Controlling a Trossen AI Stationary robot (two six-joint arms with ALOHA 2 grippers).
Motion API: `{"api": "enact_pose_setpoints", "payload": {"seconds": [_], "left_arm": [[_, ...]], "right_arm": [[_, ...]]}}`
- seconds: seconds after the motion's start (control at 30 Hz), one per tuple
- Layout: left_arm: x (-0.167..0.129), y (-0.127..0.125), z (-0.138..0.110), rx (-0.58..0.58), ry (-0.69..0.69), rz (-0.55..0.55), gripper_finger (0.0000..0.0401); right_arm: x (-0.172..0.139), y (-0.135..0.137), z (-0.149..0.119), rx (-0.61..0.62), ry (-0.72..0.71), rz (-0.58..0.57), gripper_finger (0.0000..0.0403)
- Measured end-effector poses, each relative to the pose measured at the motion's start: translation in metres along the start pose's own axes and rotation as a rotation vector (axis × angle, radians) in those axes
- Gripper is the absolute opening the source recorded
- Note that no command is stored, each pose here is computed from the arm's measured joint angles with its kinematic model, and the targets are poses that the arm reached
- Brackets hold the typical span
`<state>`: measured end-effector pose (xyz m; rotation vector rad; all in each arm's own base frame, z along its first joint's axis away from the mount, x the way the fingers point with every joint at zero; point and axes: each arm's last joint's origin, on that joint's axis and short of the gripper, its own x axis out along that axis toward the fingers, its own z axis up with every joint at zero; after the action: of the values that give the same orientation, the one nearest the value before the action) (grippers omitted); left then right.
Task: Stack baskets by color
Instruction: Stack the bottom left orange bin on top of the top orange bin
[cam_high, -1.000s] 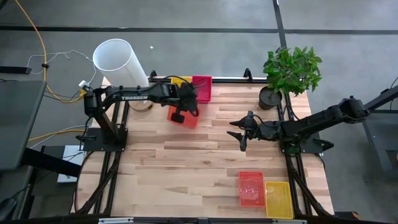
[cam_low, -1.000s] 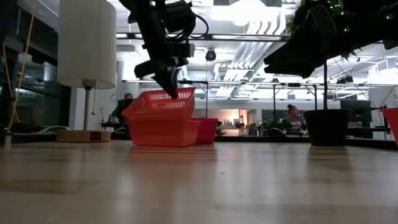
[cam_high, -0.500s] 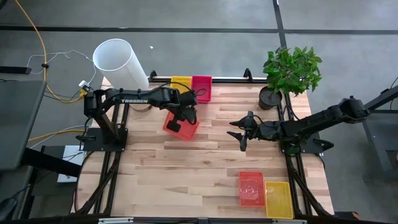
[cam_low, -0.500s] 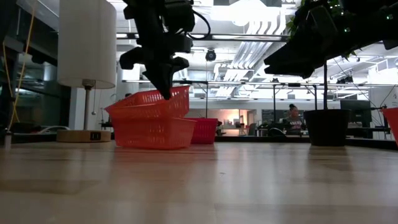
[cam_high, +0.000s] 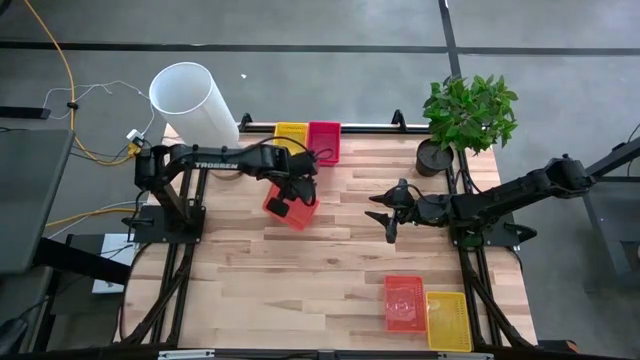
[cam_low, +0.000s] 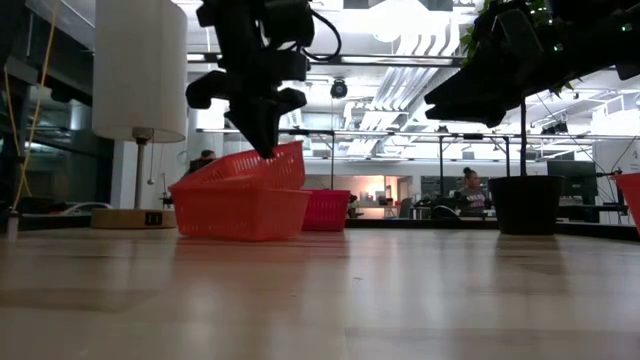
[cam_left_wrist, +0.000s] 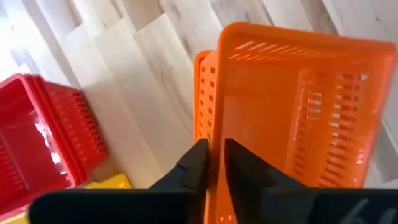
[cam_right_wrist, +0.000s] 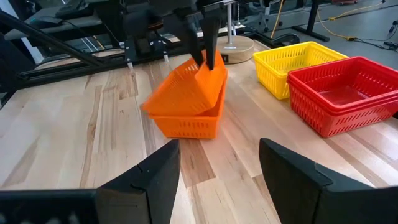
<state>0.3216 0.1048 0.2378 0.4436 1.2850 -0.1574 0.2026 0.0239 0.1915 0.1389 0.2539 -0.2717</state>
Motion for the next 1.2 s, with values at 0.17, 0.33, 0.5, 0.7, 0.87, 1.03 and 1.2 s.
{"api": "enact_pose_setpoints", "payload": {"seconds": [0.17, 0.33, 0.5, 0.7, 0.87, 1.03, 1.2], "left_arm": [[0.000, -0.005, 0.004, 0.017, -0.001, 0.001, 0.0101], [-0.001, -0.008, 0.007, 0.020, 0.058, 0.076, 0.0154], [-0.015, -0.004, 0.014, -0.013, 0.111, 0.175, 0.0195], [-0.040, 0.000, 0.018, -0.207, -0.020, 0.172, 0.0206], [-0.058, 0.002, 0.021, -0.366, -0.266, 0.131, 0.0179], [-0.052, -0.019, 0.009, -0.451, -0.498, 0.223, 0.0151], [-0.033, -0.051, -0.014, -0.611, -0.717, 0.380, 0.0137]], "right_arm": [[0.000, 0.000, 0.000, 0.000, 0.000, -0.001, 0.0206], [0.000, 0.000, 0.000, 0.003, 0.000, -0.001, 0.0206], [0.000, 0.000, 0.000, 0.003, 0.000, -0.002, 0.0206], [0.000, 0.000, -0.001, -0.001, 0.005, -0.003, 0.0206], [0.000, -0.001, -0.002, -0.009, 0.019, -0.006, 0.0206], [0.000, -0.001, -0.004, -0.016, 0.035, -0.009, 0.0206], [0.000, -0.001, -0.004, -0.023, 0.040, -0.011, 0.0206]]}}
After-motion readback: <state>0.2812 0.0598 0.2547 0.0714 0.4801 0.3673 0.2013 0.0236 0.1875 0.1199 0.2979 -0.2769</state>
